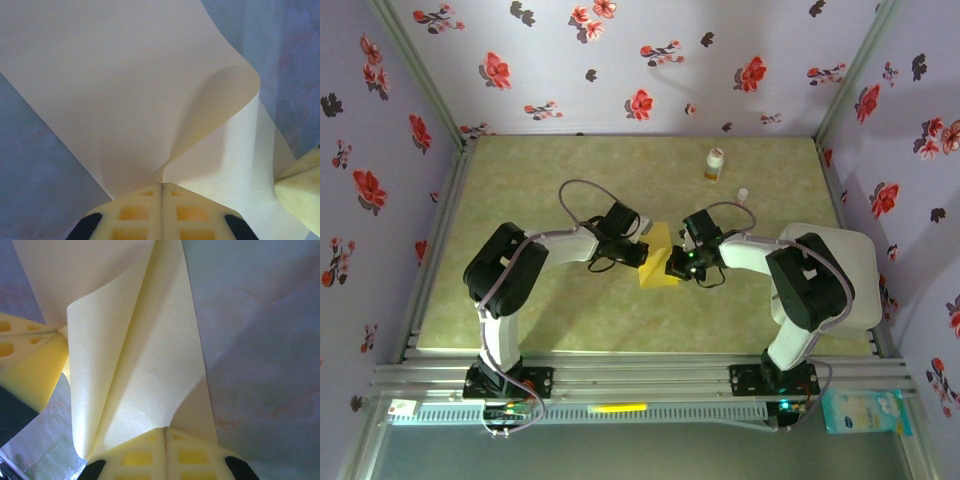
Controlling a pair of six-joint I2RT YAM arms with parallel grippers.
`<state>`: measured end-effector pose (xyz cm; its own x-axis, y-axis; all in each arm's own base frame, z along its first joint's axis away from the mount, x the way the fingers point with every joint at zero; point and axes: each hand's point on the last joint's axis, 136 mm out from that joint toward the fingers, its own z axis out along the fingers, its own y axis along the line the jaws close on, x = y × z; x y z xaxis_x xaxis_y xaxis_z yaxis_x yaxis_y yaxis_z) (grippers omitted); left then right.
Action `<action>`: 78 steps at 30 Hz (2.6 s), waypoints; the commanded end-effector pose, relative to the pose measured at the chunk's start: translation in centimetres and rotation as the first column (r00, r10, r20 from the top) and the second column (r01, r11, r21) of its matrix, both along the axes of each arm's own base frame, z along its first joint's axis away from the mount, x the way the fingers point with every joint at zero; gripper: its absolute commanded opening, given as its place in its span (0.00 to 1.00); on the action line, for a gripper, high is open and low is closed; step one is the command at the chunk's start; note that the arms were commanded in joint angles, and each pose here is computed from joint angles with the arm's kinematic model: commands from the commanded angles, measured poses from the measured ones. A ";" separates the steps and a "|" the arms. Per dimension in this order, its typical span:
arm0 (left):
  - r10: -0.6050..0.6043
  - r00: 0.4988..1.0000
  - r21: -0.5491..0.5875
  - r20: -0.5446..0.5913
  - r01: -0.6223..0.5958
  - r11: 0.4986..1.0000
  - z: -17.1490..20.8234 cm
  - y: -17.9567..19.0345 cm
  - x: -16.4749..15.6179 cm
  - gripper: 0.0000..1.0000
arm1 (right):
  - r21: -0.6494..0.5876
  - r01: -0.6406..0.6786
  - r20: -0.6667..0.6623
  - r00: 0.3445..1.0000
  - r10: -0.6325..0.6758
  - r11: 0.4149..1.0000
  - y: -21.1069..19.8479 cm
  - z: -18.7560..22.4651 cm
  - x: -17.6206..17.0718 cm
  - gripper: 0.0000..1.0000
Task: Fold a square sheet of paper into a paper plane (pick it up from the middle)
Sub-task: Fold the triangle a second time at the center of the table.
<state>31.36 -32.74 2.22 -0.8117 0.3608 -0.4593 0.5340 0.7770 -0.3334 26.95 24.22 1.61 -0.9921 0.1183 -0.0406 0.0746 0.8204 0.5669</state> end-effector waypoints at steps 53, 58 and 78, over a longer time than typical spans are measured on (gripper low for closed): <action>-0.008 0.999 0.072 -0.048 0.011 0.997 -2.1 1.3 -0.8 0.00 | 0.260 0.273 -0.032 0.961 -0.274 0.926 2.5 0.6 4.4 0.00; -0.007 0.999 0.074 -0.047 0.011 0.997 -2.1 1.3 -0.8 0.00 | 0.263 0.271 -0.002 0.960 -0.281 0.926 1.8 2.1 5.7 0.00; -0.014 0.999 0.087 -0.048 0.018 0.996 -2.0 1.5 -0.8 0.00 | 0.147 0.336 -0.050 0.942 -0.332 0.930 -0.8 -0.2 6.1 0.00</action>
<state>31.39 -32.77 2.10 -0.8072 0.3701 -0.4598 0.5419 0.7736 -0.3285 33.12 24.89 1.76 -0.9034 0.4277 0.0290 0.3156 0.6177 0.7203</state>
